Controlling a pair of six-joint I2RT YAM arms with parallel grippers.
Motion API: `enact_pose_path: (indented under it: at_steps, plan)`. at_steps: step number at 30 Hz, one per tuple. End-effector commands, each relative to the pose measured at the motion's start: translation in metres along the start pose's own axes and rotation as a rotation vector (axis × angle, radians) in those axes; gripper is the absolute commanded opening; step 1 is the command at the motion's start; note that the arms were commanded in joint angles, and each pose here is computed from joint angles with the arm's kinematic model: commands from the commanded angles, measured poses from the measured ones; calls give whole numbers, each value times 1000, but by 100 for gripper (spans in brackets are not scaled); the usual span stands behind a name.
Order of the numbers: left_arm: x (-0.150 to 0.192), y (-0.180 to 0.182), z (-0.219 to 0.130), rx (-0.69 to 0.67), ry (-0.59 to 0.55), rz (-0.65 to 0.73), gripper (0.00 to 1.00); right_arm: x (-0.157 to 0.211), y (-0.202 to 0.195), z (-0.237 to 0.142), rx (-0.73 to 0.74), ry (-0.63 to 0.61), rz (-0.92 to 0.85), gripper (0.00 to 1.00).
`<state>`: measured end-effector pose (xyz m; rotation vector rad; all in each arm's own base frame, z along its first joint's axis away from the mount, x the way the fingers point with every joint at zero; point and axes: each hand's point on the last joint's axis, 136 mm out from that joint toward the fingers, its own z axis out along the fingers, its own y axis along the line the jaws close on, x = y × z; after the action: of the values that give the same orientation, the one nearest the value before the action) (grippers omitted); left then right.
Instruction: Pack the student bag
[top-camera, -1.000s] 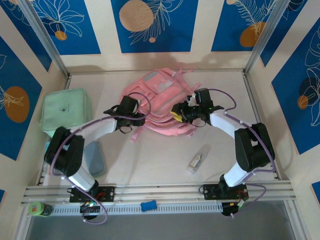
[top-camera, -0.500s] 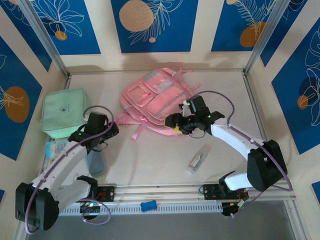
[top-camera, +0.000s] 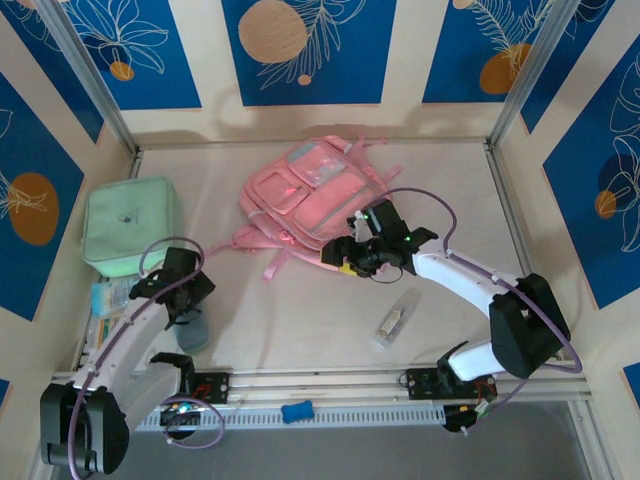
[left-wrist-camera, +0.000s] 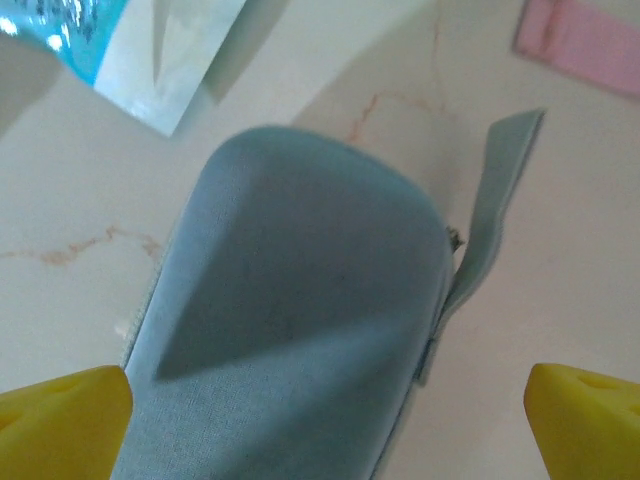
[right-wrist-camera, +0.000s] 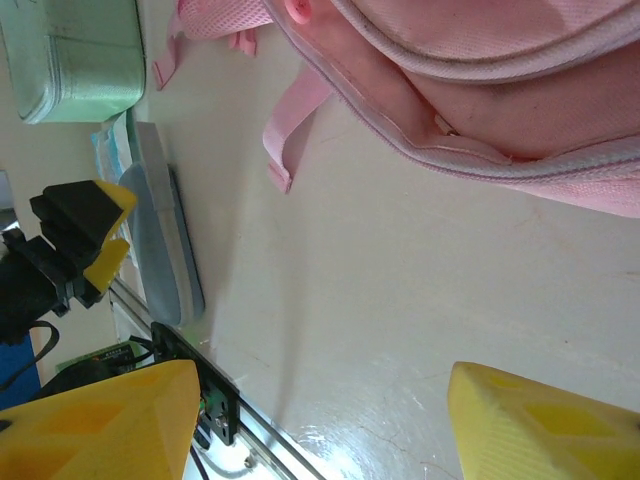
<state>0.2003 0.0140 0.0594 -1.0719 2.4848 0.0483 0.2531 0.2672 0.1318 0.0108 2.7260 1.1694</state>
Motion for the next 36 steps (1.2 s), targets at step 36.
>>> enact_pose_path:
  at_steps: [36]
  plan:
    - [65,-115,-11,492,160,49,64,66,47,108,-86,316,-203,66]
